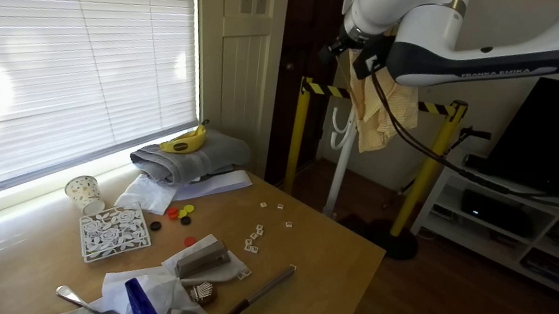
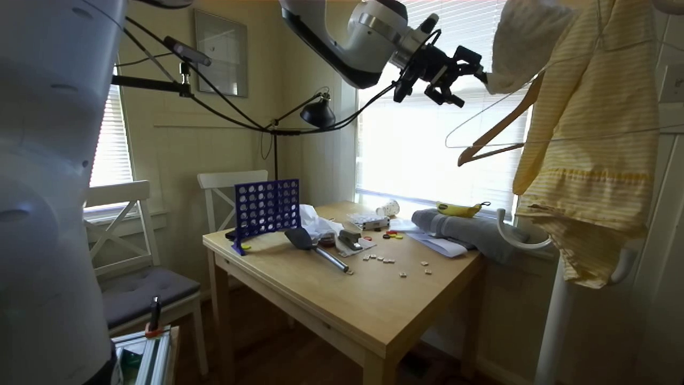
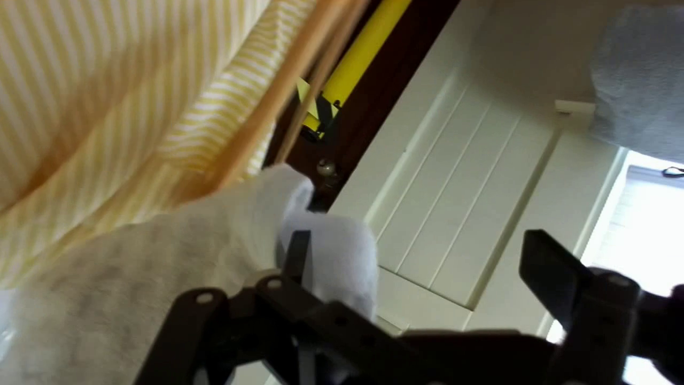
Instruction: Hang the towel on the rack
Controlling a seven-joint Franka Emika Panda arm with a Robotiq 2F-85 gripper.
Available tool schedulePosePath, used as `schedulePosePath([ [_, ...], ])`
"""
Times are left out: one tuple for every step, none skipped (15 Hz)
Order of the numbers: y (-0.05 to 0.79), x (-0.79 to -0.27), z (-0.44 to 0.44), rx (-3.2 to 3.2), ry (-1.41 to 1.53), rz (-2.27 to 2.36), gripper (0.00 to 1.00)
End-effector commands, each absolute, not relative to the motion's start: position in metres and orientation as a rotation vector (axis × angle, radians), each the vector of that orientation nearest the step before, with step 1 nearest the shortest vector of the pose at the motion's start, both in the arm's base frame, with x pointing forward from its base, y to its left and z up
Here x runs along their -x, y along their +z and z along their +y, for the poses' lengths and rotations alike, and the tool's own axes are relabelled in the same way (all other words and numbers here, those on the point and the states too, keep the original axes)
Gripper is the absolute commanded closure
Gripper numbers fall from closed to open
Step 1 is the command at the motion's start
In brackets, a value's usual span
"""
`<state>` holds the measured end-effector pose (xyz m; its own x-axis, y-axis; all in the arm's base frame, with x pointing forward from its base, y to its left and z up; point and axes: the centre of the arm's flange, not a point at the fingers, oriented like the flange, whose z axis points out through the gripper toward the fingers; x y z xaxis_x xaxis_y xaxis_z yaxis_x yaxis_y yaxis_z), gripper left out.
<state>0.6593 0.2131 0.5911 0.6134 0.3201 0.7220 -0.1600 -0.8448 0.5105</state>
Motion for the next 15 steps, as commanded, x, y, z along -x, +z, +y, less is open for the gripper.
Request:
schedulePosePath([
  [0.587,-0.664,0.217,-2.343,1.186,0.2,0.0],
  [0.586,-0.665,0.218,-2.344,1.187,0.215,0.0],
  [0.586,-0.666,0.22,-2.349,1.195,0.234,0.0],
  [0.584,-0.665,0.223,-2.37,1.204,0.286,0.0],
  [0.582,-0.665,0.227,-2.399,1.212,0.351,0.0],
  [0.581,-0.665,0.232,-2.433,1.24,0.414,0.0],
  [0.581,-0.666,0.236,-2.46,1.262,0.465,0.0],
  [0.58,-0.667,0.242,-2.488,1.299,0.509,0.0],
  [0.582,-0.668,0.249,-2.522,1.342,0.539,0.0],
  [0.584,-0.67,0.255,-2.571,1.379,0.546,0.0],
  [0.585,-0.671,0.26,-2.628,1.394,0.543,0.0],
  [0.586,-0.67,0.262,-2.691,1.378,0.549,0.0],
  [0.587,-0.668,0.264,-2.75,1.368,0.558,0.0],
  [0.589,-0.664,0.265,-2.81,1.352,0.576,0.0],
  [0.591,-0.66,0.267,-2.871,1.334,0.591,0.0],
])
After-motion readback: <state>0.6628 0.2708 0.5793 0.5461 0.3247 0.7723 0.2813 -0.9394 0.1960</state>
